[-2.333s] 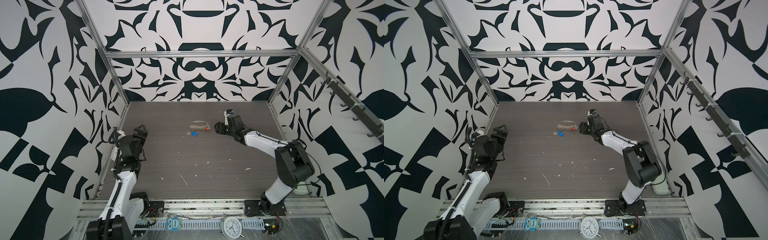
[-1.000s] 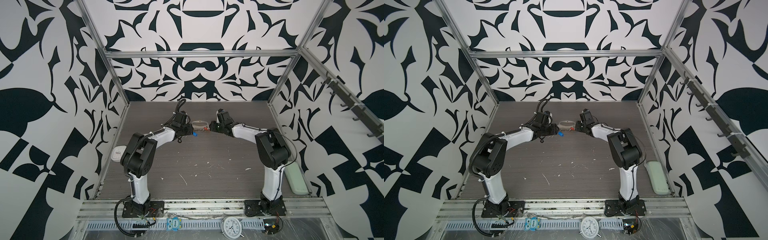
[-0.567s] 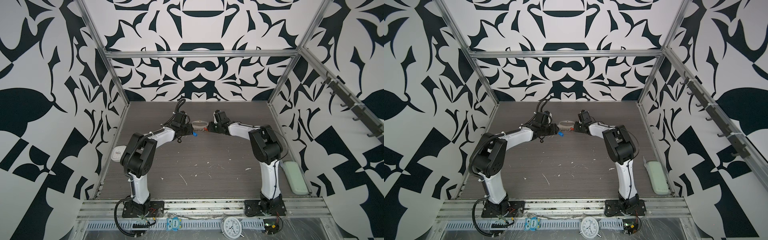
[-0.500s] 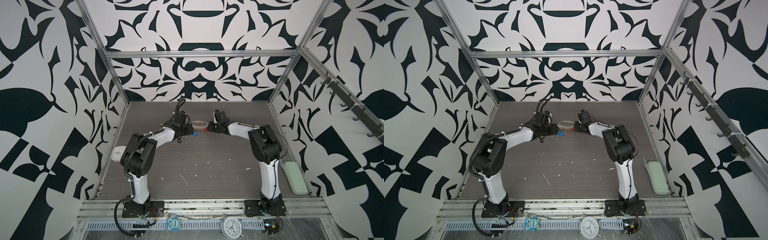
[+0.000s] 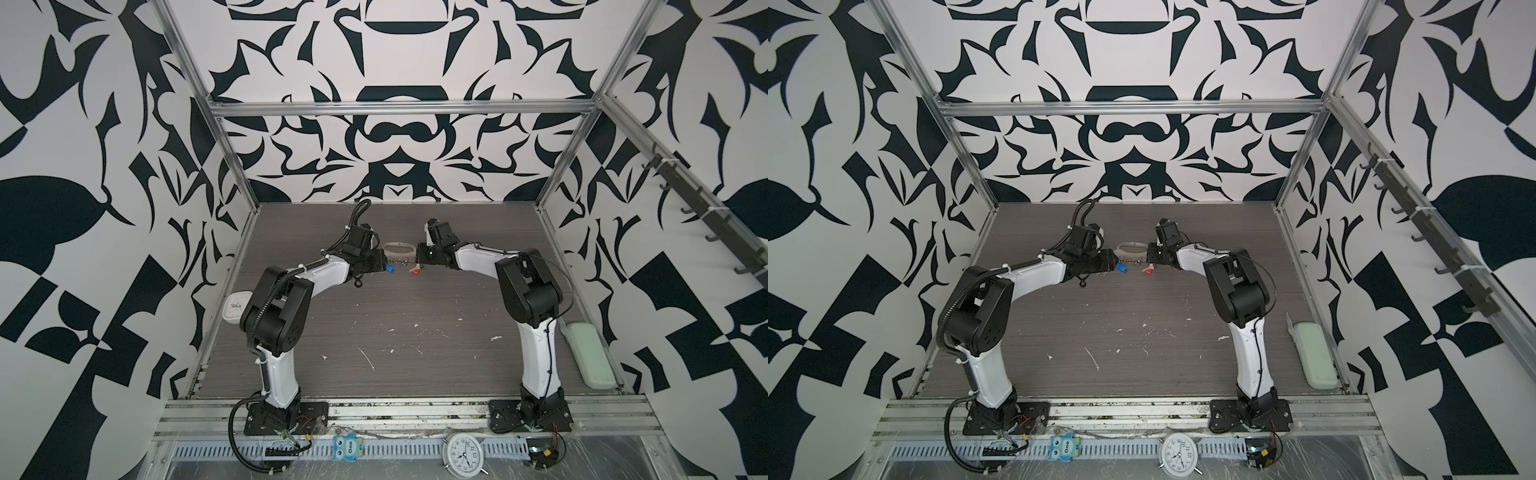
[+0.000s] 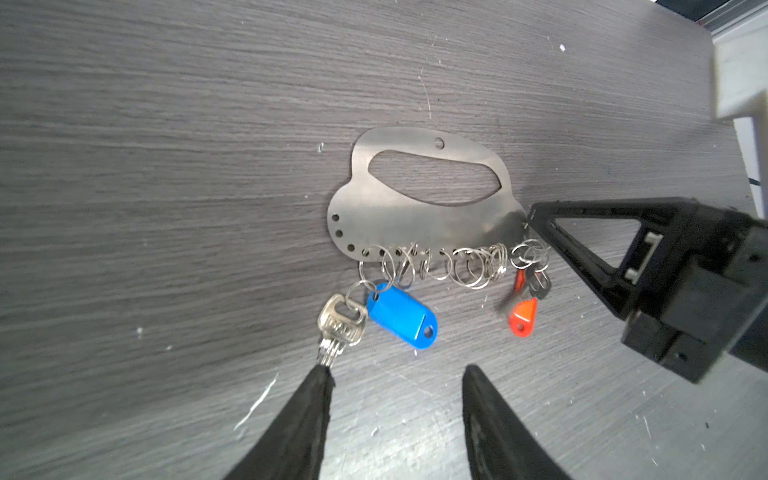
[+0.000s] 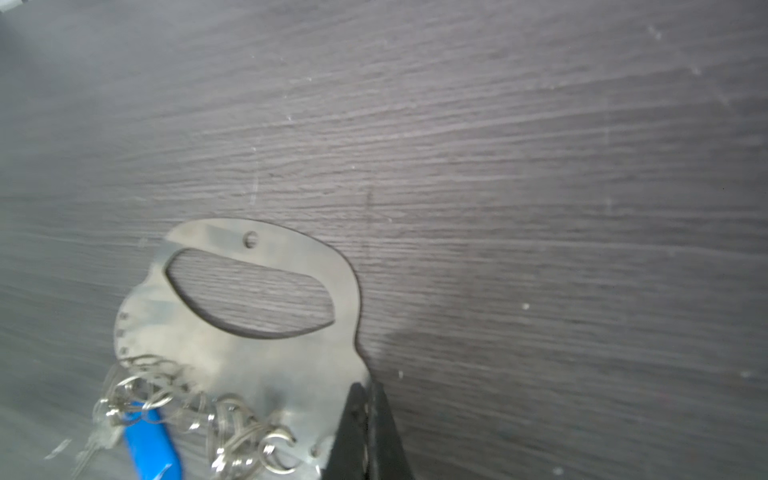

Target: Remove the keys from the keyring

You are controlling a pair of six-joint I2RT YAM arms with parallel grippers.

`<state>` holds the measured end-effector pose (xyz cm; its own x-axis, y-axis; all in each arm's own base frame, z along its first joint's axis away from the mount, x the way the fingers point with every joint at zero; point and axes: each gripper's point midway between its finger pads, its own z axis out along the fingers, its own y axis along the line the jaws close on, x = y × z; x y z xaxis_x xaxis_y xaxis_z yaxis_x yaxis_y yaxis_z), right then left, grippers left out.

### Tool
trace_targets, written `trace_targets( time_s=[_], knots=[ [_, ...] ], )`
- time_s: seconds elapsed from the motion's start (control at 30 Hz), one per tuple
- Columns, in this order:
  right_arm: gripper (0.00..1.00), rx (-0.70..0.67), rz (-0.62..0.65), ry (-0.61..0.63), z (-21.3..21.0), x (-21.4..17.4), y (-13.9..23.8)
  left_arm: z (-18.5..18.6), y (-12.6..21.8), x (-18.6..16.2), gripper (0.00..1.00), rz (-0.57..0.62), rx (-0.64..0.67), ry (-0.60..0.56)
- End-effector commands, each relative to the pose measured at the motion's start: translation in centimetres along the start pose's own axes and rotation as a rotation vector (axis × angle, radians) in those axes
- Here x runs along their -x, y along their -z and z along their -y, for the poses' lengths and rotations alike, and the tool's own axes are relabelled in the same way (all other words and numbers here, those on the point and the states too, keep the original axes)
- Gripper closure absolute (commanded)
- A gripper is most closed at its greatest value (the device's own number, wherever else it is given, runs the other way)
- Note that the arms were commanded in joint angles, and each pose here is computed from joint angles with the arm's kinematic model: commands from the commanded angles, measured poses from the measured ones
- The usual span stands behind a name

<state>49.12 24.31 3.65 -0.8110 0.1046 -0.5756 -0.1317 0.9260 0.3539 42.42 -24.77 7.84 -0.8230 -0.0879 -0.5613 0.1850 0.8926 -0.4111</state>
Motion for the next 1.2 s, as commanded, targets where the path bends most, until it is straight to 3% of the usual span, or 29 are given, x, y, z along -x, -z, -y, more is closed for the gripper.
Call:
trace_targets(
  time_s=[0.0,0.43,0.63,0.9,1.17],
  knots=[
    [1.00,0.055,0.089,0.039,-1.7,2.5,3.1,1.3,1.9,0.6,0.45,0.035,-0.054,0.005],
    [1.00,0.377,0.202,0.215,-8.6,2.2,11.0,6.5,7.1,0.0,0.44,0.077,-0.375,0.040],
    [1.00,0.550,0.239,0.305,-11.6,1.7,15.6,8.8,10.4,-0.2,0.50,0.095,-0.510,0.033],
    [1.00,0.748,0.237,0.380,-14.6,0.4,21.3,10.6,15.4,-0.3,0.56,0.157,-0.599,-0.037],
    [1.00,0.891,0.223,0.419,-16.4,-0.7,25.6,10.2,19.1,-0.1,0.58,0.268,-0.550,-0.095]
  ],
)
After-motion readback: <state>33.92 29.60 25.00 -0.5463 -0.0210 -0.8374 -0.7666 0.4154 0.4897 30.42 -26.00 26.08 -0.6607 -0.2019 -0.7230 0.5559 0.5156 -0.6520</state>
